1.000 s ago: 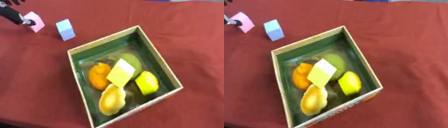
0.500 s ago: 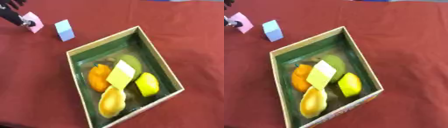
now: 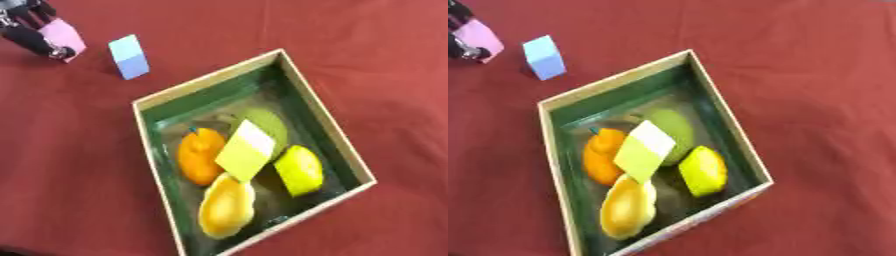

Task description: Pick up objects on the table and place them in the box.

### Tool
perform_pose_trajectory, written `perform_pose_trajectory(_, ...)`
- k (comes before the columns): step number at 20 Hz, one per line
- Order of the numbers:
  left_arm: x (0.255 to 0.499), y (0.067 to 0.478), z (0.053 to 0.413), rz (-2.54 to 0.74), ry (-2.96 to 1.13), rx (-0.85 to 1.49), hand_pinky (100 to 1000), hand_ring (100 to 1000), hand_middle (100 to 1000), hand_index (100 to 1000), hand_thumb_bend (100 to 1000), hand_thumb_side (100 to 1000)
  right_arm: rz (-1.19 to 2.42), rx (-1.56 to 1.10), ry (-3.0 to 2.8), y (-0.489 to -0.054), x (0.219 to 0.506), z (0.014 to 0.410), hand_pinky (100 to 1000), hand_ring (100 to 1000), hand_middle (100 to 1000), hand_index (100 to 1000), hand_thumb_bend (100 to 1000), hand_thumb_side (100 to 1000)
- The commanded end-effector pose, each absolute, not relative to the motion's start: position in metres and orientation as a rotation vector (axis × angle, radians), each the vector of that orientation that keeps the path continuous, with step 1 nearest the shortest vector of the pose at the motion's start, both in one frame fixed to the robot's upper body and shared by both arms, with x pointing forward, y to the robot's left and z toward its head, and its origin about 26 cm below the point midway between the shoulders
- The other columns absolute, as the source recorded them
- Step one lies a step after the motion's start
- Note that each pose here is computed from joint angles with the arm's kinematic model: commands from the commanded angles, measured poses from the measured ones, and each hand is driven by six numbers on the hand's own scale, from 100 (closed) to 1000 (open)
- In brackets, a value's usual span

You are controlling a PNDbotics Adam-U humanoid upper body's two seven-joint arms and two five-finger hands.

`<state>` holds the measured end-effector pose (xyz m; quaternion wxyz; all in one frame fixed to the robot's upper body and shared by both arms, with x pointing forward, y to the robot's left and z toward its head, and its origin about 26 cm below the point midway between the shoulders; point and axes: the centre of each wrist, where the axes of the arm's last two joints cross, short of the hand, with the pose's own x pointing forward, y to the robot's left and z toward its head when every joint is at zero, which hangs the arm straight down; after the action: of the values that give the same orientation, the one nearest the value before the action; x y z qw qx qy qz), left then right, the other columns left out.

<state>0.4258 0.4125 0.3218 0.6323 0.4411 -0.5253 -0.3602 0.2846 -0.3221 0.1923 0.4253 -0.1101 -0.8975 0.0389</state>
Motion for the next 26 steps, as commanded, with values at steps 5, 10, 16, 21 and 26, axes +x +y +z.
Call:
perform_pose_trajectory(5,0.421,0.421,0.337,-0.778,-1.200,1.069,842,804,752,861,507,187,0.102,-0.300,-2.267,-0.324,0.282,0.199,840,802,692,833,100,772)
perform_pose_trajectory(10,0.422,0.421,0.336,-0.767,-1.200,1.066,821,762,668,842,455,181,0.099,-0.299,-2.265,-0.324,0.282,0.198,840,802,692,832,100,772)
perform_pose_trajectory(16,0.419,0.416,0.344,-0.778,-1.254,1.060,814,739,663,846,447,176,0.096,-0.310,-2.261,-0.324,0.282,0.197,840,802,691,832,100,774)
perform_pose_trajectory(21,0.411,0.409,0.361,-0.758,-1.342,1.073,821,758,707,854,463,165,0.095,-0.313,-2.256,-0.325,0.281,0.196,840,802,691,832,100,775)
perform_pose_trajectory(26,0.410,0.412,0.360,-0.727,-1.330,1.090,829,776,748,870,485,175,0.092,-0.312,-2.255,-0.325,0.281,0.196,840,802,691,832,100,774)
